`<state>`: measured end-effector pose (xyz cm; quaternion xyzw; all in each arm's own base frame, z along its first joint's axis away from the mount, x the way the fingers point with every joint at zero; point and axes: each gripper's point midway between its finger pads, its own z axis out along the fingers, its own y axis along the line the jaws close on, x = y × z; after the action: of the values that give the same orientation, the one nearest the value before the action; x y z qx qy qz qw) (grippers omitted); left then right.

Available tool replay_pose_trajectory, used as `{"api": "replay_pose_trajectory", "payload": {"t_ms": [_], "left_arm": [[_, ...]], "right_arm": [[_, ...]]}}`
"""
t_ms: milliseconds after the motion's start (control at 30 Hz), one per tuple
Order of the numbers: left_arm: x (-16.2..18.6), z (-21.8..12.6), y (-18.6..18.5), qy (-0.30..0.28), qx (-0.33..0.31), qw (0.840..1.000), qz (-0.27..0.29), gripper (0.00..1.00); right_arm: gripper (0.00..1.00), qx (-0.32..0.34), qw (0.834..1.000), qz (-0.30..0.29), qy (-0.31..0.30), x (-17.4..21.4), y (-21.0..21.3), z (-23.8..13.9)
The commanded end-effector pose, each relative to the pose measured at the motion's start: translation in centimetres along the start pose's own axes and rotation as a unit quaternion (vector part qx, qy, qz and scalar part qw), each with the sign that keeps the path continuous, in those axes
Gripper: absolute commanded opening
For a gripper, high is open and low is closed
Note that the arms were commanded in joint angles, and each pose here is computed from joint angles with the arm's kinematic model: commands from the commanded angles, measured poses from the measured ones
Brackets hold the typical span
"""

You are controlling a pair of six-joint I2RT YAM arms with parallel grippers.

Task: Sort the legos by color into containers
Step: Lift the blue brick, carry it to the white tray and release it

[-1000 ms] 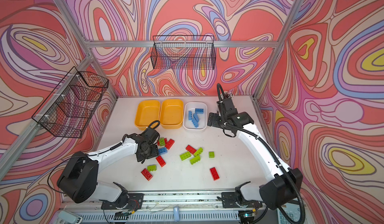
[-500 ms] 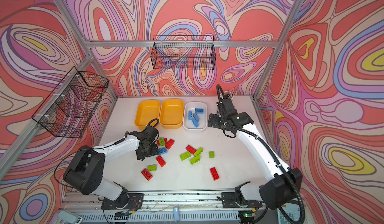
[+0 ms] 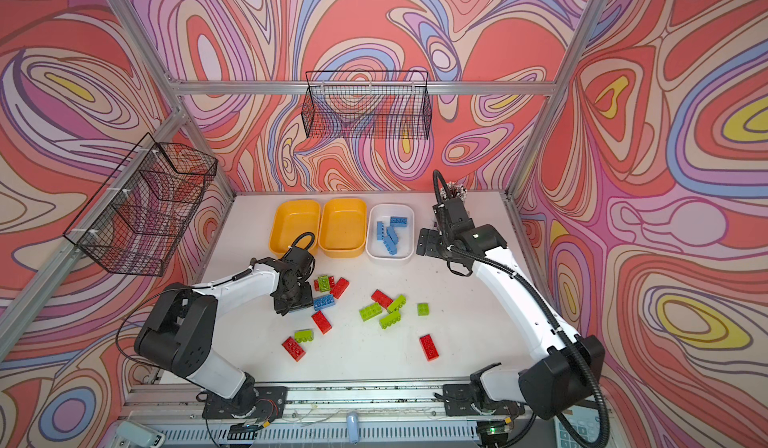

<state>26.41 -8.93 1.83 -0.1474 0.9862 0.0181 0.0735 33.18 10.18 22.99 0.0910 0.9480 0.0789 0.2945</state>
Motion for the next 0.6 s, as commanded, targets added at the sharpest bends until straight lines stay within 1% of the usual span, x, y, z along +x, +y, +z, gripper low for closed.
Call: {"api": "replay_pose_trajectory", "payload": {"t_ms": [0,33,300,433,567], "left_arm": [[0.1,0.7,-0.2,0.011,0.001,1.0,0.0,0.49],[0.1,0.7,-0.2,0.012,0.0,1.0,-0.001,0.47],[0.4,0.5,0.1,0.014,0.0,1.0,-0.008,0.42],[0.2,-0.2,0.2,0.008,-0.002,1.0,-0.008,0.36],[-0.1,-0.6,0.1,0.006,-0.001,1.0,-0.008,0.32]], "right_arm": [[0.98,0.012,1.0,0.003,0.007,0.5,-0.4,0.1],[0.98,0.013,1.0,0.002,0.008,0.5,-0.4,0.1],[0.98,0.012,1.0,0.0,0.008,0.3,-0.3,0.1],[0.98,0.01,1.0,-0.001,0.009,0.4,-0.2,0.1],[0.98,0.007,1.0,0.0,0.007,0.3,-0.1,0.1]]}}
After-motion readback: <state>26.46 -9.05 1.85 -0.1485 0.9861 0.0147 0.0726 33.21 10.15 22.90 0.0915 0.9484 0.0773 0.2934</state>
